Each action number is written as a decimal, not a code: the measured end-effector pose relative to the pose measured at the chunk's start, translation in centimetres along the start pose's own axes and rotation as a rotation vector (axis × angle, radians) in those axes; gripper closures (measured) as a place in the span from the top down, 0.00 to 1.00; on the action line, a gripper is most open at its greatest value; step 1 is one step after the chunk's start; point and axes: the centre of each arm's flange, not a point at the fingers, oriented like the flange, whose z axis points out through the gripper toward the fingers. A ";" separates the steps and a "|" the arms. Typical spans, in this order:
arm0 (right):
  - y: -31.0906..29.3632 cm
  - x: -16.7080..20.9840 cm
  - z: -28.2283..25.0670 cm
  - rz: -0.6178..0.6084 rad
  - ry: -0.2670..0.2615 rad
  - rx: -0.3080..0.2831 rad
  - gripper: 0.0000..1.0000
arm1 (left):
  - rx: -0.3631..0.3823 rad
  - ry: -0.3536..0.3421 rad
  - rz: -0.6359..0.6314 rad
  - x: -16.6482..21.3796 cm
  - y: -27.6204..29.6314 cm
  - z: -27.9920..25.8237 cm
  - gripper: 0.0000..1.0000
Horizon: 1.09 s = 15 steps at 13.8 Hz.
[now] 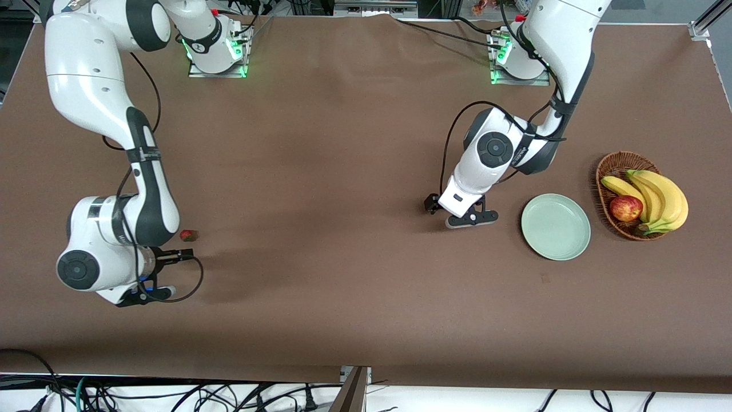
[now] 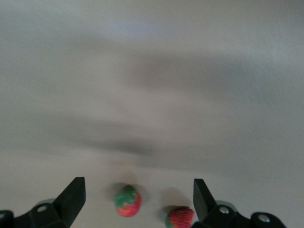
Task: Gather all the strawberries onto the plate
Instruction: 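Grasp the mid-table strawberry with the left gripper while the right gripper grasps another, then drop the strawberry on the plate with the left gripper while the right gripper carries another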
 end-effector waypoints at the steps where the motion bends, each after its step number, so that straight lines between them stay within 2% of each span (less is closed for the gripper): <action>1: 0.1 -0.1 0.6 0.002 -0.006 0.006 1.00 | 0.008 -0.012 0.003 -0.4 0.1 0.8 1.00; 4: -1.1 -0.3 1.9 -0.010 -0.030 0.024 1.00 | 0.021 -0.035 0.028 -1.8 1.1 2.5 1.00; 9: -1.7 -1.7 4.2 -0.011 -0.086 0.044 1.00 | 0.010 -0.022 0.045 -2.7 2.4 3.6 0.96; 11: -1.8 -2.6 4.9 -0.012 -0.100 0.047 1.00 | 0.011 -0.022 0.045 -2.7 2.3 3.6 0.78; 15: -2.1 -4.2 6.3 -0.042 -0.088 0.050 1.00 | 0.015 -0.030 0.051 -3.1 2.5 4.7 0.34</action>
